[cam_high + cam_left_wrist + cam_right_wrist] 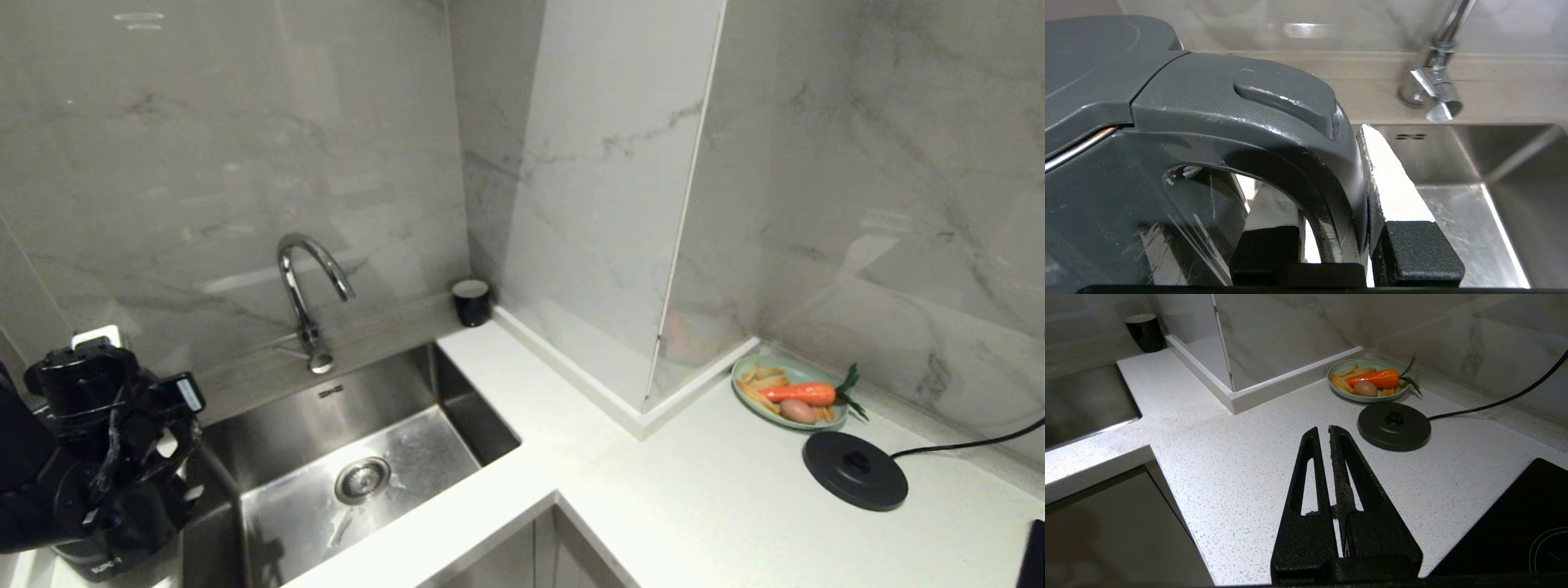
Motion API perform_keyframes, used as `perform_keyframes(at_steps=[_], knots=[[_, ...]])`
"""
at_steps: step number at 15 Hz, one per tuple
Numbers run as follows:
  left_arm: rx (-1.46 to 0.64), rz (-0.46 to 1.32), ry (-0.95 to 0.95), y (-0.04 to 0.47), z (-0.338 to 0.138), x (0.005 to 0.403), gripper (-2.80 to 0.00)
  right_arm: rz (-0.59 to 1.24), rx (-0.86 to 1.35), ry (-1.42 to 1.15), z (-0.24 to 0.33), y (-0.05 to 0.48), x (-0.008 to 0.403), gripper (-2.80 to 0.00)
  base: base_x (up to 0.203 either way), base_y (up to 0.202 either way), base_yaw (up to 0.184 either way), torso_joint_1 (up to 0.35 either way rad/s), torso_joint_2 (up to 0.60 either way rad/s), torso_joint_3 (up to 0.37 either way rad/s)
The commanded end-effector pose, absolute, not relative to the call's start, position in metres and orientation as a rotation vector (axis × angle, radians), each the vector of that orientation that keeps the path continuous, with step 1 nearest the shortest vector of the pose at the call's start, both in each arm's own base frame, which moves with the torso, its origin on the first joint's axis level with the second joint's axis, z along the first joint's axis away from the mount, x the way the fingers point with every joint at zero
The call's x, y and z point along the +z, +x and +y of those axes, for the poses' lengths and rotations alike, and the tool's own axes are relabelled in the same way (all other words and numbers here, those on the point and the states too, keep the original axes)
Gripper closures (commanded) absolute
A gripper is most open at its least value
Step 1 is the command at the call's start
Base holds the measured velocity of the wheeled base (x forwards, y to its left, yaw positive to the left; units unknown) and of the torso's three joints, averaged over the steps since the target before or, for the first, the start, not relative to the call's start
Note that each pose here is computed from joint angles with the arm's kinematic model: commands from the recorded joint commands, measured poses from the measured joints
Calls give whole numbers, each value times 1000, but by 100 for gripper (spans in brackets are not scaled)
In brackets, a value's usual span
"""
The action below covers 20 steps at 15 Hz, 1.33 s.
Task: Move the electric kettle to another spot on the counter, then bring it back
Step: Place it by the sink
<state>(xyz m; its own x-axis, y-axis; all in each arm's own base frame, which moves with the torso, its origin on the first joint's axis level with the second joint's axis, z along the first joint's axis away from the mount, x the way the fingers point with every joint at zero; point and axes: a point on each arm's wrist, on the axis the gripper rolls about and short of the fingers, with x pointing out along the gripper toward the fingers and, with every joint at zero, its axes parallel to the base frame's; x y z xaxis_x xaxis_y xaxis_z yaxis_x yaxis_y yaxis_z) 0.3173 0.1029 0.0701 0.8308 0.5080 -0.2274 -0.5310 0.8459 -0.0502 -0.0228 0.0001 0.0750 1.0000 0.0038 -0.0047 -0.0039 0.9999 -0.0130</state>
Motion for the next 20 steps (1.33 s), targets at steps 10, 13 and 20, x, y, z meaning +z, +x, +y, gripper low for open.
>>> perform_keyframes(at_steps=[10, 13, 20], knots=[[581, 265, -101, 295, 108, 19, 0, 5, 5, -14, 0, -23, 75, 0, 0, 0, 0, 0, 0, 0], [583, 312, -103, 289, 106, 10, 0, 5, 5, -14, 0, -23, 75, 0, 0, 0, 0, 0, 0, 0], [579, 322, -102, 287, 103, 9, -280, 5, 5, -14, 0, -23, 75, 0, 0, 0, 0, 0, 0, 0]])
